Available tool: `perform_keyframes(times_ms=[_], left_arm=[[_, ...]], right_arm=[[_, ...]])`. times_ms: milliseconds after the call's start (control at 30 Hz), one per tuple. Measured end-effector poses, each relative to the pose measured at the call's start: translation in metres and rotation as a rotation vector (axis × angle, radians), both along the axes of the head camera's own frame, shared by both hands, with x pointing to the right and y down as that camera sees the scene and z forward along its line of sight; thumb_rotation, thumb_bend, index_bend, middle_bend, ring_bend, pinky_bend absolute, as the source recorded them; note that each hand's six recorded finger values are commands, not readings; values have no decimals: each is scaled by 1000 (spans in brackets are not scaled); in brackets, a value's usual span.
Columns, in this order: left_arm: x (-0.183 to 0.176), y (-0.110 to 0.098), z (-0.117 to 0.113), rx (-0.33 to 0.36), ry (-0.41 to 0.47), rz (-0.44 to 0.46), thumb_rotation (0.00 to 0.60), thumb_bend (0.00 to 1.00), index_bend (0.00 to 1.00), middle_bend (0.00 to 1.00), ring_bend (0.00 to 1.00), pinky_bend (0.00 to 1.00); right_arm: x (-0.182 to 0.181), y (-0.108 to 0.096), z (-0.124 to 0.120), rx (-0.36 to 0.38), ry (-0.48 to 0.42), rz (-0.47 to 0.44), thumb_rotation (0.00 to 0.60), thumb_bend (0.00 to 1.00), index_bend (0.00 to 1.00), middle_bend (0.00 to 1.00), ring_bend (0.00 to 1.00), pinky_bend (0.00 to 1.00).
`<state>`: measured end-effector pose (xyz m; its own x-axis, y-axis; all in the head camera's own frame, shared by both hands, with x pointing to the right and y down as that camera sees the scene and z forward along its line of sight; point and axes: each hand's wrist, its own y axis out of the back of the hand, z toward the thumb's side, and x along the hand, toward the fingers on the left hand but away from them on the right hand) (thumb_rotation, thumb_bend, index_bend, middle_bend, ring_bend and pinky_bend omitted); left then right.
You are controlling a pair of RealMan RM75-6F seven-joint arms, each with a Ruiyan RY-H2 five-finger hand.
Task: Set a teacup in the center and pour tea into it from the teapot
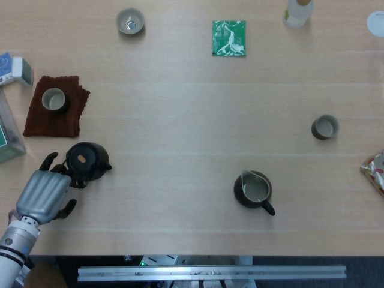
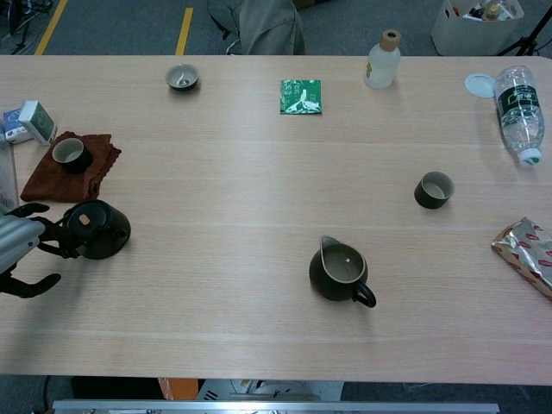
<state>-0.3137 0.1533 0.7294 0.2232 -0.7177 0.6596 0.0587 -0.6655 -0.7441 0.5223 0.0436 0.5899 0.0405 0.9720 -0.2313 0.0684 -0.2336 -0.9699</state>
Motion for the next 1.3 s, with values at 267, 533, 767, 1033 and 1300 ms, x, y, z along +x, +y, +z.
perform_keyframes(times_ms=[267,533,767,1033,1300], left_arm=[[2,3,4,-4,14,3,600,354,440,471,309,67],[7,2,11,7,50,6,600,354,574,655,442,67],[14,-8,13,17,76,20,599,352,637,724,493,67],[22,-16,11,11,100,23,412,249,682,778,539,67],[25,-23,12,0,115,15,261,210,690,795,554,68]], right_arm=[[1,1,0,0,-3,8,600,106,318,314,168,233],[3,2,-3,11,-4,19,600,106,318,314,168,233],[5,2,-3,15,-3,29,600,106,318,314,168,233],[8,1,-3,21,-2,40,600,106,318,314,168,234],[11,0,-2,20,-1,48,600,107,318,314,168,237]])
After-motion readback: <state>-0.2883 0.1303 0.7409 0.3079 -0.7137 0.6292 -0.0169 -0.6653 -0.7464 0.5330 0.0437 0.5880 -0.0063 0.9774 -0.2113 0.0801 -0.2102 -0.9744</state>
